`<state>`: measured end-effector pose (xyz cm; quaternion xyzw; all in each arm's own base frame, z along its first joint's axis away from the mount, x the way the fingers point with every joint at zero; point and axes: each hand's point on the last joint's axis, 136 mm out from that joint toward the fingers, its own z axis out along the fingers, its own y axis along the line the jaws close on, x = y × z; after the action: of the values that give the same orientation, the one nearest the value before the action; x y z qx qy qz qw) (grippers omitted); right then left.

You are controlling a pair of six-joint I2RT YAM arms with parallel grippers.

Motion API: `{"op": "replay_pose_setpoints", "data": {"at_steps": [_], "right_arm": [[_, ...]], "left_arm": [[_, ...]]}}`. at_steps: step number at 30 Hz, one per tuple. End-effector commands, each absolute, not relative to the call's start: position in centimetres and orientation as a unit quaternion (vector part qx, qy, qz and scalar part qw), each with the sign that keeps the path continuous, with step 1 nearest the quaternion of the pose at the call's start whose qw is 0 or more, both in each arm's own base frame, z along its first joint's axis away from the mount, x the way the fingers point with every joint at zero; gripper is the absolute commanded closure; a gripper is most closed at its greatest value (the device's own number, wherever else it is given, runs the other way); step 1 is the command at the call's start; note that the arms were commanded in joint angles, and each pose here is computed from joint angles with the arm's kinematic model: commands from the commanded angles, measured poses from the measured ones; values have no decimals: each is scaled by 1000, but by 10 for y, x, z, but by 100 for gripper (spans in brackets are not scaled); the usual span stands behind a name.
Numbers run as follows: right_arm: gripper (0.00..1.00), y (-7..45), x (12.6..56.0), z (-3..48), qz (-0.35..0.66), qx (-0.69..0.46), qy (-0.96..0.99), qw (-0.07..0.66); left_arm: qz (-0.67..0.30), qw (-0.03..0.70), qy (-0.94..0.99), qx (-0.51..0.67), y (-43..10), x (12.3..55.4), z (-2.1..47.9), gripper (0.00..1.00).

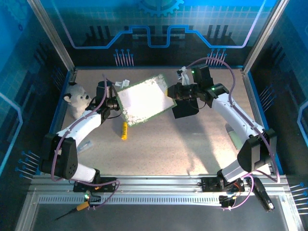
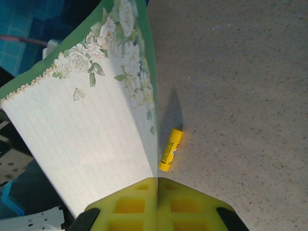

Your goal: Place the letter into the envelope and seal it

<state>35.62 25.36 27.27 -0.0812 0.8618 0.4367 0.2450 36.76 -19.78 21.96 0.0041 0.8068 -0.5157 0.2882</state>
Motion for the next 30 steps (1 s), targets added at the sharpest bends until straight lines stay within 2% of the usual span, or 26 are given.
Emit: {"op": "replay_pose_setpoints", "data": {"at_steps": [1,11,30], "right_arm": [[95,240,366,264,417,-72,868,259],[95,233,370,260,419,-56,867,264],[95,293,355,255,514,-79,829,204]], "left_arm": [[-507,278,815,22,-198,353,217,1],[-509,272,816,24,-199,350,217,1],[-525,279,801,70,-225,355,238,1]]}}
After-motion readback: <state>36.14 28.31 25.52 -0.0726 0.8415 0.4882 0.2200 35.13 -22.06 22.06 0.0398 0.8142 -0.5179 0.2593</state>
